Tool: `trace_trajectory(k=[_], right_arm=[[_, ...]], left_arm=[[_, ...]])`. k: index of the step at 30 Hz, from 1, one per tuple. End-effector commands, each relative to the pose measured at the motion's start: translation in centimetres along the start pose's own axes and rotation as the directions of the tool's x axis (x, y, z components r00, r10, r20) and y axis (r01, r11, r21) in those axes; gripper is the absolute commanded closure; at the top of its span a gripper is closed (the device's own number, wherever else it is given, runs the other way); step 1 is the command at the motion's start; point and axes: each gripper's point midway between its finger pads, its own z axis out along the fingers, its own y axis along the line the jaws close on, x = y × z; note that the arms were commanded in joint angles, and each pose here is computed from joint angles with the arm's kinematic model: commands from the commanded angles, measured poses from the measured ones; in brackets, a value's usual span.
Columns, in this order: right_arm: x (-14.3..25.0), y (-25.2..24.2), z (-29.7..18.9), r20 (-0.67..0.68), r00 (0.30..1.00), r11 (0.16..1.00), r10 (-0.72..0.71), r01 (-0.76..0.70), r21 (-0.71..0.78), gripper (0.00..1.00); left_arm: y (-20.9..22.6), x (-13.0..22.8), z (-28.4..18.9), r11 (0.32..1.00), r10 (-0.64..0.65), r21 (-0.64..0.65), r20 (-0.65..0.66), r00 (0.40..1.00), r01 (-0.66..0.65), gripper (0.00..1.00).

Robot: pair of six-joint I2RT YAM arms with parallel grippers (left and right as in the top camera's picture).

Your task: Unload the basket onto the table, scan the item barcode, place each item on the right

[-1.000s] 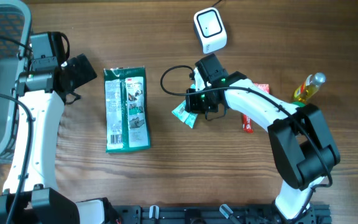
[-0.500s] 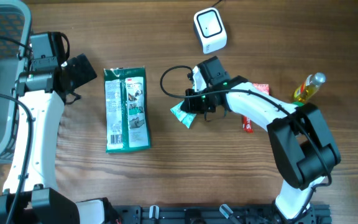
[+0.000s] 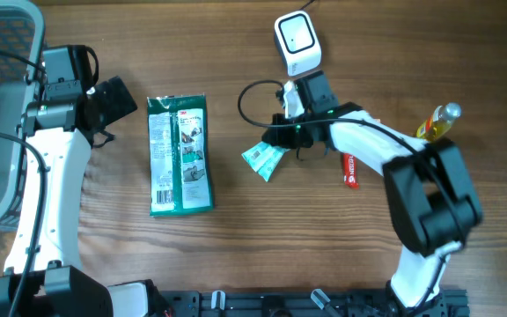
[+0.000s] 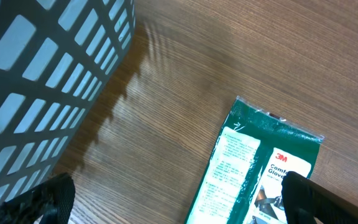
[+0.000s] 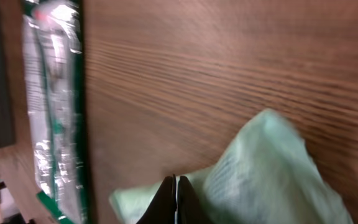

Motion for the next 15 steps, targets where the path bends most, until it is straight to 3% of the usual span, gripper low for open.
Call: trace_trajectory(k=[1, 6, 9, 15], right_arm=[[2.7, -3.1, 2.8, -0.089, 0.995, 0.998, 0.043, -0.040, 0.042, 0.96], [2.1, -2.6, 3.0, -0.073, 0.997, 1.000, 0.025, -0.025, 0.013, 0.96], [1.1, -0.1, 2.7, -0.046, 0.999, 0.994, -0.025, 0.020, -0.108, 0.95], [-1.9, 6.2, -2.6, 0.060, 0.993, 0.966, -0.100, 0.111, -0.234, 0.94]], left_arm=[[0.2, -0.4, -0.2, 1.000, -0.019, -0.001, 0.011, 1.000, 0.019, 0.00], [0.2, -0.4, -0.2, 1.000, -0.019, -0.001, 0.011, 1.000, 0.019, 0.00], [0.2, -0.4, -0.2, 1.000, -0.019, -0.001, 0.011, 1.000, 0.019, 0.00], [0.2, -0.4, -0.2, 1.000, -0.019, -0.001, 0.011, 1.000, 0.019, 0.00]])
